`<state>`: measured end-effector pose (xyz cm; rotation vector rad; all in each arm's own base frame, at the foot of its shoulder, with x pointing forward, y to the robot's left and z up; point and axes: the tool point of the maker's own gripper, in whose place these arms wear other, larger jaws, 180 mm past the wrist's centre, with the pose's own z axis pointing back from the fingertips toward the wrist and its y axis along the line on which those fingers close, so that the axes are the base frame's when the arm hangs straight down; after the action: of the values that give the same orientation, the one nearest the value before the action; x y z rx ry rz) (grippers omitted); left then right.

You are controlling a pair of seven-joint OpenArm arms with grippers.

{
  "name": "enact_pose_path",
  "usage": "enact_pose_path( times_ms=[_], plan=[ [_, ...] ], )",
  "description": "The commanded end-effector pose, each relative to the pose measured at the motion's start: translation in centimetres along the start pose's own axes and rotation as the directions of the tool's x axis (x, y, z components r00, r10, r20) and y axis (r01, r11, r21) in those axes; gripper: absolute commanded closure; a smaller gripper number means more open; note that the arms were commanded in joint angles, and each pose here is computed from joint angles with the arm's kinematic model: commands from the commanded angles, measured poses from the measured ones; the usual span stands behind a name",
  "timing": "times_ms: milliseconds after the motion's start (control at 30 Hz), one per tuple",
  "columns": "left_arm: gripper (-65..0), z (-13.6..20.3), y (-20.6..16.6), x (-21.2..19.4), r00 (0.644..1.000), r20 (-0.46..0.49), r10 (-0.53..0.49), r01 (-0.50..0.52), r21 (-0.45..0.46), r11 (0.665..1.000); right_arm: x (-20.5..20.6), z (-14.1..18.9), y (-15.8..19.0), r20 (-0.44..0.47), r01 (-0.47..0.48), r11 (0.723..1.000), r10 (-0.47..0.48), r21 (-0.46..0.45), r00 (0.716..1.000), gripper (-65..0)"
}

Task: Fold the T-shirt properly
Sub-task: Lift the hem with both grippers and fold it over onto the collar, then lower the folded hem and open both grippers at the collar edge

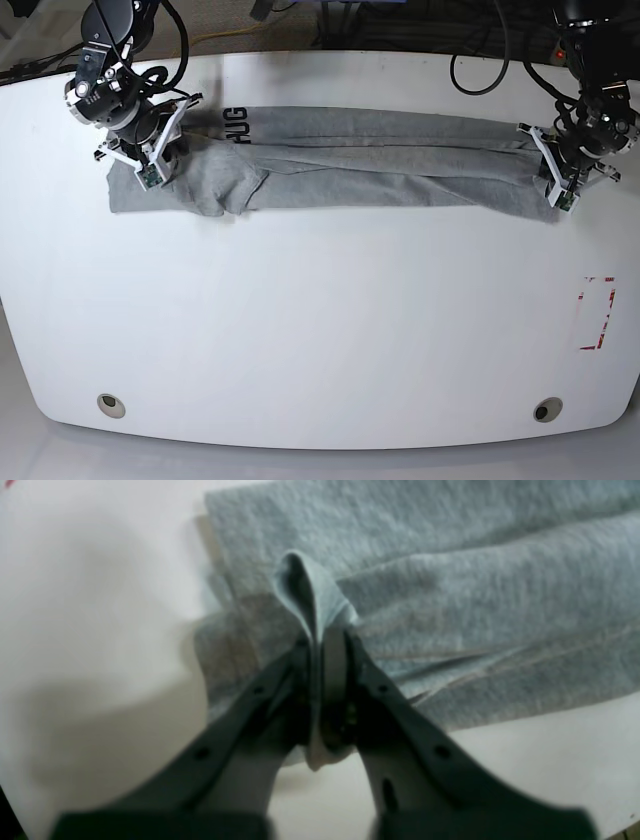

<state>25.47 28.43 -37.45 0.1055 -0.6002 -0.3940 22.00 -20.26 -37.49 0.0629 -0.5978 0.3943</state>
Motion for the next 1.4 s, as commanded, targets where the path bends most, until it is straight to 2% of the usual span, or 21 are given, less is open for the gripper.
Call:
enact_pose_path(
  times_ms=[0,33,100,200,300,467,533,633,700,833,900,1000,1133,1200,1367],
  plan=[
    [-12.5,0.5,1.0,0.7,1.000,0.016,-0.019,0.018,0.026,0.999,0.3,0.5,-1.2,0.023,0.014,1.000,-0.013,-0.026,1.000,-27.3],
    [-19.3,0.5,1.0,0.7,1.000,0.016,-0.017,0.016,0.028,0.999,0.2,0.9,-1.9,0.031,0.037,0.998,-0.036,-0.046,0.999,-32.8],
    [-30.7,0.6,1.1,0.8,1.000,0.019,-0.020,0.020,0.031,0.999,-0.1,1.5,-2.7,0.032,0.054,0.996,-0.052,-0.073,0.998,-39.6],
    [-45.6,1.2,1.3,1.2,0.999,0.019,-0.038,0.037,0.045,0.998,0.5,2.8,-3.5,0.074,0.095,0.992,-0.089,-0.077,0.993,-43.6],
    [-43.6,3.4,2.9,2.6,0.996,0.028,-0.083,0.079,0.103,0.992,1.6,4.0,-4.0,0.152,0.155,0.987,-0.149,-0.031,0.977,-43.6],
    [-42.1,5.7,3.2,4.4,0.984,0.076,-0.160,0.152,0.109,0.982,4.2,4.7,-4.0,0.260,0.183,0.981,-0.195,0.067,0.946,-43.6],
    [-42.1,5.8,3.5,5.8,0.981,0.114,-0.158,0.145,0.115,0.983,5.4,4.5,-3.9,0.290,0.190,0.977,-0.212,0.101,0.933,-43.6],
    [-42.1,4.4,2.1,7.0,0.979,0.130,-0.158,0.150,0.073,0.986,5.9,3.2,-3.9,0.279,0.207,0.968,-0.239,0.140,0.930,-43.6],
    [-42.1,2.7,0.9,6.9,0.983,0.108,-0.146,0.143,0.040,0.989,5.8,1.6,-3.3,0.247,0.224,0.956,-0.267,0.188,0.932,-43.3],
    [-42.1,-0.3,0.9,5.4,0.993,0.010,-0.116,0.116,0.028,0.993,4.9,-1.1,-2.9,0.177,0.274,0.929,-0.321,0.248,0.930,-35.5],
    [-42.1,-1.4,0.8,4.3,0.995,-0.031,-0.094,0.094,0.015,0.995,4.1,-2.4,-3.0,0.128,0.287,0.927,-0.323,0.241,0.938,-33.5],
    [-42.1,-2.4,0.9,2.8,0.994,-0.079,-0.073,0.073,-0.002,0.997,2.3,-3.9,-3.8,0.062,0.292,0.940,-0.306,0.176,0.950,-33.3],
    [-42.1,-2.8,0.6,1.4,0.995,-0.074,-0.065,0.064,-0.022,0.998,1.0,-5.6,-4.7,0.007,0.250,0.964,-0.252,0.088,0.968,-33.3],
    [-42.1,-2.8,0.8,0.5,0.995,-0.074,-0.069,0.067,-0.028,0.997,0.7,-6.4,-5.4,0.002,0.240,0.970,-0.240,0.051,0.971,-33.3],
    [-42.1,-3.3,0.7,-0.5,0.994,-0.092,-0.052,0.048,-0.043,0.998,0.8,-7.8,-6.9,0.014,0.250,0.968,-0.250,0.024,0.968,-33.3]
  ],
)
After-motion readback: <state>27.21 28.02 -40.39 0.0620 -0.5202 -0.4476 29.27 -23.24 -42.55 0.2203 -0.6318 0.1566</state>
